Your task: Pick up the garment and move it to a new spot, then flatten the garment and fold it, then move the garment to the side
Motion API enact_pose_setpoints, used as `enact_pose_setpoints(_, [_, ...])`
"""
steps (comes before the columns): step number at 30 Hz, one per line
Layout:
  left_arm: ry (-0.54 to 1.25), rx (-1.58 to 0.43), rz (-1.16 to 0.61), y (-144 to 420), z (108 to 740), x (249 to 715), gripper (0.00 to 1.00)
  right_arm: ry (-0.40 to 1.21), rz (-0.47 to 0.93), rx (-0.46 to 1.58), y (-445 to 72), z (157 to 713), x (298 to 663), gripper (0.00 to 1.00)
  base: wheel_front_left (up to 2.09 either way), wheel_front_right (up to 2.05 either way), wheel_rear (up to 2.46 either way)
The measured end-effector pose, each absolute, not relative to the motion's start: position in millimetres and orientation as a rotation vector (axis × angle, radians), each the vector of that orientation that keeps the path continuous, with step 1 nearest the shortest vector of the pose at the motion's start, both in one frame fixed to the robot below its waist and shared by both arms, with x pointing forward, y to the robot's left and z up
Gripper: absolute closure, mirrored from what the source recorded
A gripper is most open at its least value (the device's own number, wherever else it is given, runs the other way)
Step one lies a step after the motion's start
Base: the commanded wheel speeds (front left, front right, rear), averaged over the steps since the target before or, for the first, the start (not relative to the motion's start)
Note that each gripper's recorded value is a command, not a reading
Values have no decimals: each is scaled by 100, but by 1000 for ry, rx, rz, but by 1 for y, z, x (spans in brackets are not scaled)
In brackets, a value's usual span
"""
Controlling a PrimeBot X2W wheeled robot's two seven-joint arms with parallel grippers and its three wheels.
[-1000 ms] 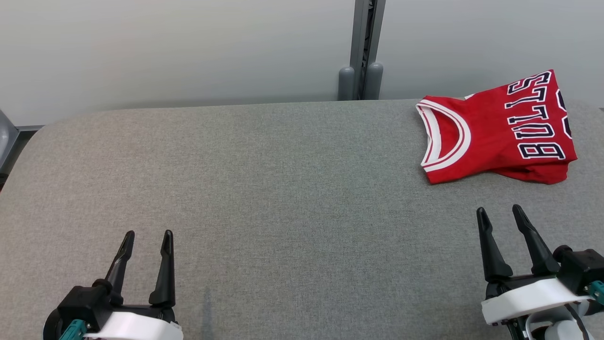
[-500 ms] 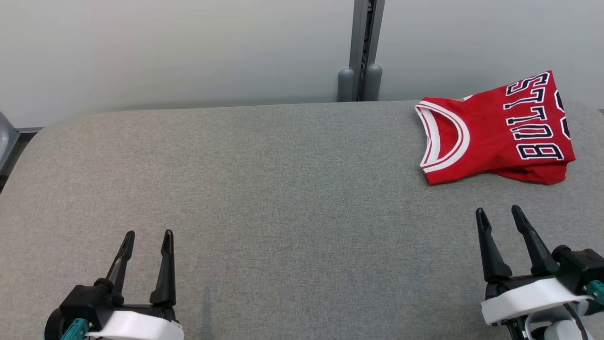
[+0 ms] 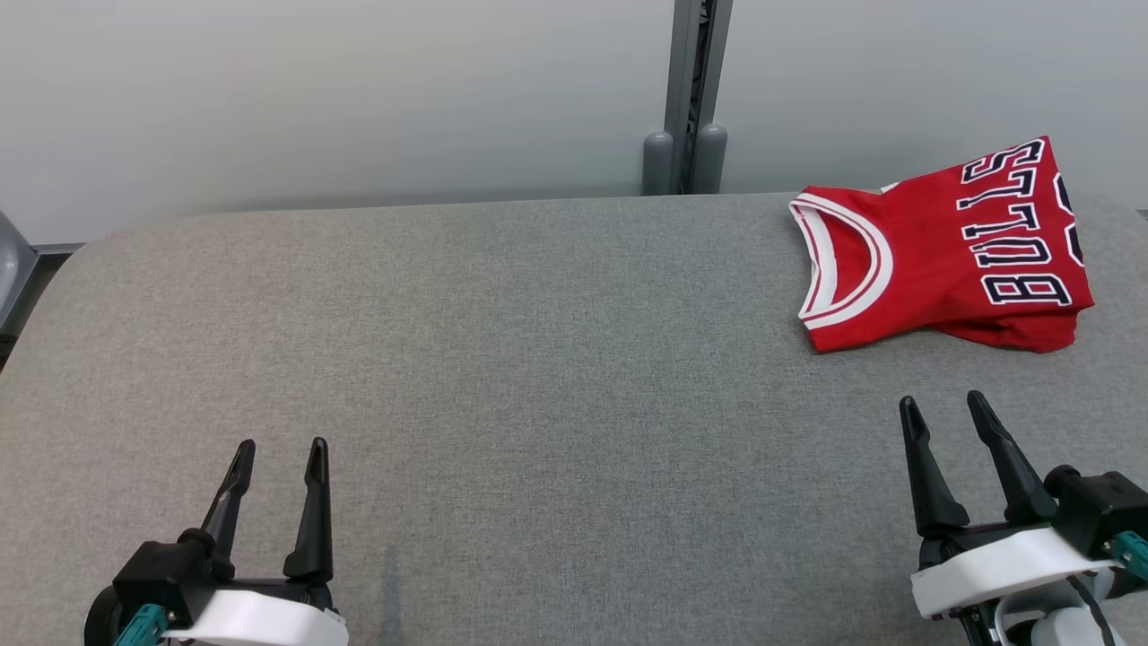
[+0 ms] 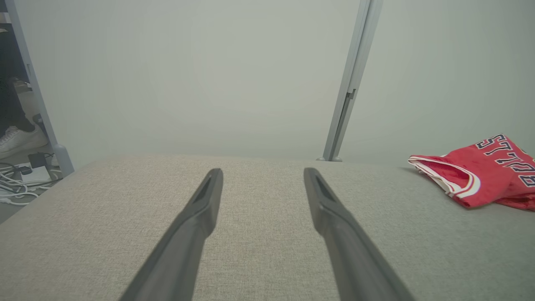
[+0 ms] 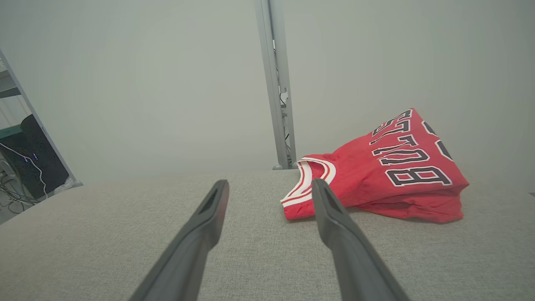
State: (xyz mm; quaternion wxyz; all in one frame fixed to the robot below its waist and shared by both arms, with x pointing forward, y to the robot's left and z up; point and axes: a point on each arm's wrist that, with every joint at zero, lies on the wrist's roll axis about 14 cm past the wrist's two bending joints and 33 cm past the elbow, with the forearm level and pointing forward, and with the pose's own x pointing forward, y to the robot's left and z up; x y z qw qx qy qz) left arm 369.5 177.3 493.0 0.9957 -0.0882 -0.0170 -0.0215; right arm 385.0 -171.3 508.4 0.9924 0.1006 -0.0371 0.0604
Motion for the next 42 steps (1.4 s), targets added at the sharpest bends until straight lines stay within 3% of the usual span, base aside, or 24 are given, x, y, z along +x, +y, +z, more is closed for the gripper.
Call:
enact_pose_setpoints(16, [-28, -186, -45, 176, 491, 369, 0, -74, 122, 202, -171, 509, 384, 0, 0, 0, 0])
enact_pose_setpoints(17, [-24, -188, -45, 175, 489, 369, 100, -70, 121, 203, -171, 507, 383, 100, 0, 0, 0])
enact_pose_setpoints(23, [74, -217, -24, 174, 461, 356, 100, 18, 103, 242, -168, 478, 370, 100, 0, 0, 0])
enact_pose_setpoints(42, [167, -525, 100, 204, 452, 368, 100, 6, 50, 558, -168, 484, 375, 100, 0, 0, 0])
